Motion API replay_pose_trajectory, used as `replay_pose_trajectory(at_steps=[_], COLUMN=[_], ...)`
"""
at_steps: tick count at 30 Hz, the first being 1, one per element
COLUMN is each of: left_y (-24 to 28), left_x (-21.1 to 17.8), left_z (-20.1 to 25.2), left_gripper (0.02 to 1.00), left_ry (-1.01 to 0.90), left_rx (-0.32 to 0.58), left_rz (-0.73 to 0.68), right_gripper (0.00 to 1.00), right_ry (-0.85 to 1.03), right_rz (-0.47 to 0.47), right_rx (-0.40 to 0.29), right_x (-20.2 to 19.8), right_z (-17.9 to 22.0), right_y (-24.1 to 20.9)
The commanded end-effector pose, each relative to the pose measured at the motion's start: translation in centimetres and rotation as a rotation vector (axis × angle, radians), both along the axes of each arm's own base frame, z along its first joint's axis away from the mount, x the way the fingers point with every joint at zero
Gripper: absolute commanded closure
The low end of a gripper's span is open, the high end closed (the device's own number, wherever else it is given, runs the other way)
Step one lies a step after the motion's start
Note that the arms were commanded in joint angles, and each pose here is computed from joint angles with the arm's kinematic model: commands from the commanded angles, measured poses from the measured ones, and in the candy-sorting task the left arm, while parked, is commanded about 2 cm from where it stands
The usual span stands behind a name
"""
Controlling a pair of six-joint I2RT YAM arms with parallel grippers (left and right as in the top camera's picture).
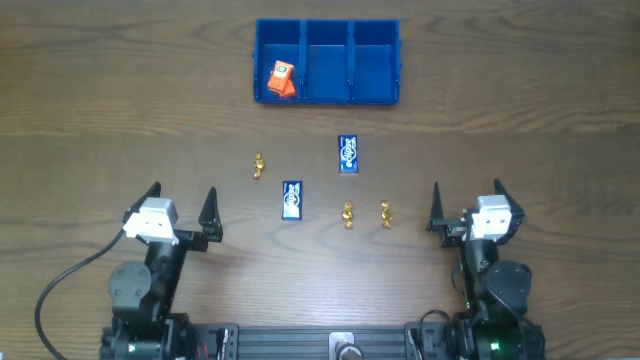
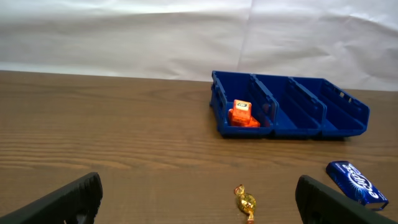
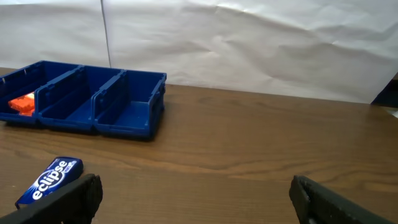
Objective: Sort Candies Into Trays
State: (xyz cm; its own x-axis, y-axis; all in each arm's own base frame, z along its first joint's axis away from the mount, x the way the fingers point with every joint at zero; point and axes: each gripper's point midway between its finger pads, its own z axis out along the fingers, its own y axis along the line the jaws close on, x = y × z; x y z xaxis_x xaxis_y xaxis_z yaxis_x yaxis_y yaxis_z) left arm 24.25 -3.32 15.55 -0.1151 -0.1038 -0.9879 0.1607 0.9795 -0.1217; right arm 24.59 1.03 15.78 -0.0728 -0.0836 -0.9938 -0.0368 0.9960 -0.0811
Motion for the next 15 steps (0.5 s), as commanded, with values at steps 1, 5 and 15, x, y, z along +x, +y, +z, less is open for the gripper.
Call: replay_pose_trajectory(at_steps=[1, 5, 15], left_y=[-0.2, -0.2, -0.2], left_x=[-0.1, -0.1, -0.1], left_z=[-1.6, -1.6, -1.6], left_gripper=[0.02, 0.023, 0.018], left_ry=[0.043, 0.043, 0.043], left_rx=[0.021, 0.021, 0.021], left_rz=[-0.017, -0.017, -0.017], right_gripper=[0.003, 0.003, 0.003], right_ry=[-0.048, -0.041, 0.299], right_rz=[0.006, -0.014, 0.171], right_rx=[0.031, 0.252, 0.284], right_x=[0.0, 0.4, 5.0], right_z=[1.1, 2.2, 5.2], right_y=[0.1, -0.1, 5.0])
